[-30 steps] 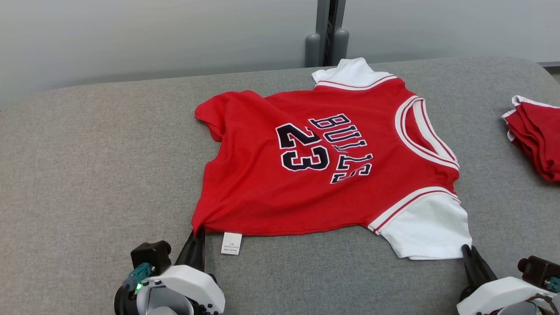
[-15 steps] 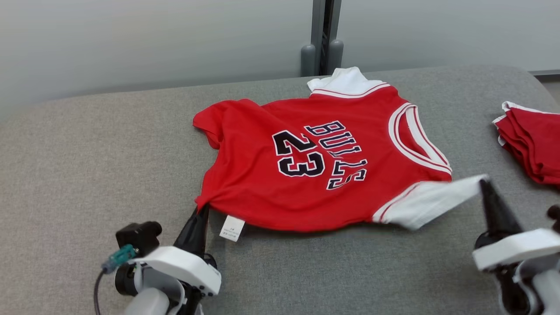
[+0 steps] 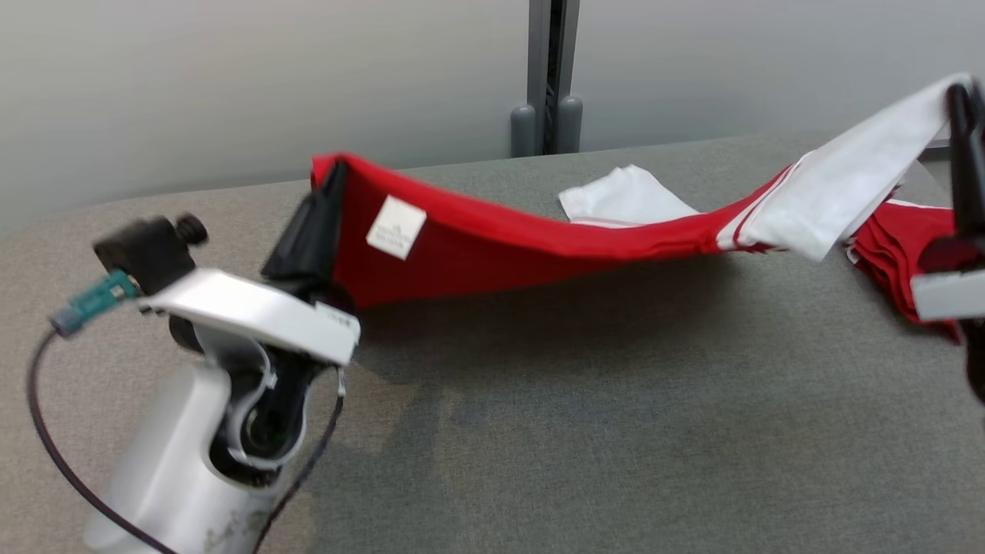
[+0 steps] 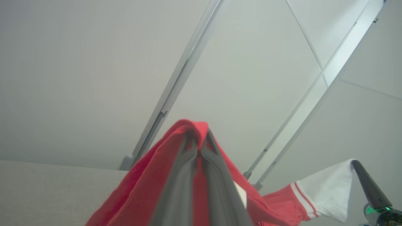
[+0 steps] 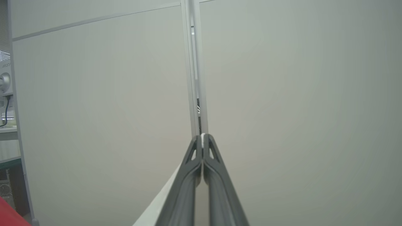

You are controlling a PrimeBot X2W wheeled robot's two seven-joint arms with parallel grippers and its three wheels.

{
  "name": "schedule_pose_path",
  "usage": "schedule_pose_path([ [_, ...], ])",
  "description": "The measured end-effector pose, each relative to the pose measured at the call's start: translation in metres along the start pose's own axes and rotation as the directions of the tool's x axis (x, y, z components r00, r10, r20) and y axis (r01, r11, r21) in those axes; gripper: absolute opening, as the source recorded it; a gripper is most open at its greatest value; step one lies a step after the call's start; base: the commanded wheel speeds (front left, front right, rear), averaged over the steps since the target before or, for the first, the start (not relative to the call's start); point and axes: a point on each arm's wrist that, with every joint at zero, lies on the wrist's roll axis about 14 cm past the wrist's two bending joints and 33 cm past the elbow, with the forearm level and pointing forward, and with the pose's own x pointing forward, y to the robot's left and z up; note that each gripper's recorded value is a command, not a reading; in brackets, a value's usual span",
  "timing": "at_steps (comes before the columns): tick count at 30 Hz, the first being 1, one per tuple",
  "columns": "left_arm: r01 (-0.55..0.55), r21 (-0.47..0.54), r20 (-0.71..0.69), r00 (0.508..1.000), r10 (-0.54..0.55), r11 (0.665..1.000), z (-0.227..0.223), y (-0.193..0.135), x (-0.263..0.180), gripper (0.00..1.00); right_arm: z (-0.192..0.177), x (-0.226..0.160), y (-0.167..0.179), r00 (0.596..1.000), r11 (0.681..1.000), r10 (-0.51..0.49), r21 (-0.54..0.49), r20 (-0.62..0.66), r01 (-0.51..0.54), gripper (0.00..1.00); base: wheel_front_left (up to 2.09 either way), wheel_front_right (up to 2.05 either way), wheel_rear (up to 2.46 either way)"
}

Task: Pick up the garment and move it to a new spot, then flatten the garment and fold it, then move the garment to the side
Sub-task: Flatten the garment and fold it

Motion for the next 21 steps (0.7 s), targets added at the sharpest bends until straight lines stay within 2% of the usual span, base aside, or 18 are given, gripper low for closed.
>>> schedule_pose_path([
  [5, 0.058, -0.023, 0.059, 0.997, -0.057, 0.998, 0.041, -0.024, 0.026, 0.0, 0.037, 0.033, 0.003, 0.997, 0.994, 0.057, -0.1, 0.043, -0.053, 0.0, 0.0, 0.0, 0.0],
  [11, 0.084, 0.043, 0.075, 0.993, -0.087, 0.996, 0.074, -0.035, 0.068, 0.0, 0.063, 0.078, 0.0, 0.995, 0.981, 0.095, -0.173, 0.036, -0.087, 0.0, 0.0, 0.0, 0.0],
  [12, 0.083, 0.069, 0.07, 0.994, -0.088, 0.994, 0.083, -0.035, 0.087, 0.0, 0.066, 0.097, -0.001, 0.993, 0.974, 0.114, -0.198, 0.019, -0.108, 0.0, 0.0, 0.0, 0.0],
  [14, 0.082, 0.07, 0.064, 0.994, -0.086, 0.994, 0.087, -0.034, 0.098, 0.0, 0.068, 0.108, -0.002, 0.993, 0.974, 0.118, -0.194, 0.017, -0.113, 0.0, 0.0, 0.0, 0.0],
  [15, 0.078, 0.08, 0.049, 0.995, -0.083, 0.994, 0.092, -0.032, 0.123, 0.0, 0.07, 0.131, -0.004, 0.992, 0.973, 0.128, -0.194, 0.016, -0.123, 0.0, 0.0, 0.0, 0.0],
  [21, 0.033, 0.105, 0.017, 0.999, -0.035, 0.994, 0.09, -0.008, 0.186, 0.0, 0.051, 0.188, -0.012, 0.99, 0.963, 0.143, -0.23, -0.02, -0.143, 0.0, 0.0, 0.0, 0.0],
])
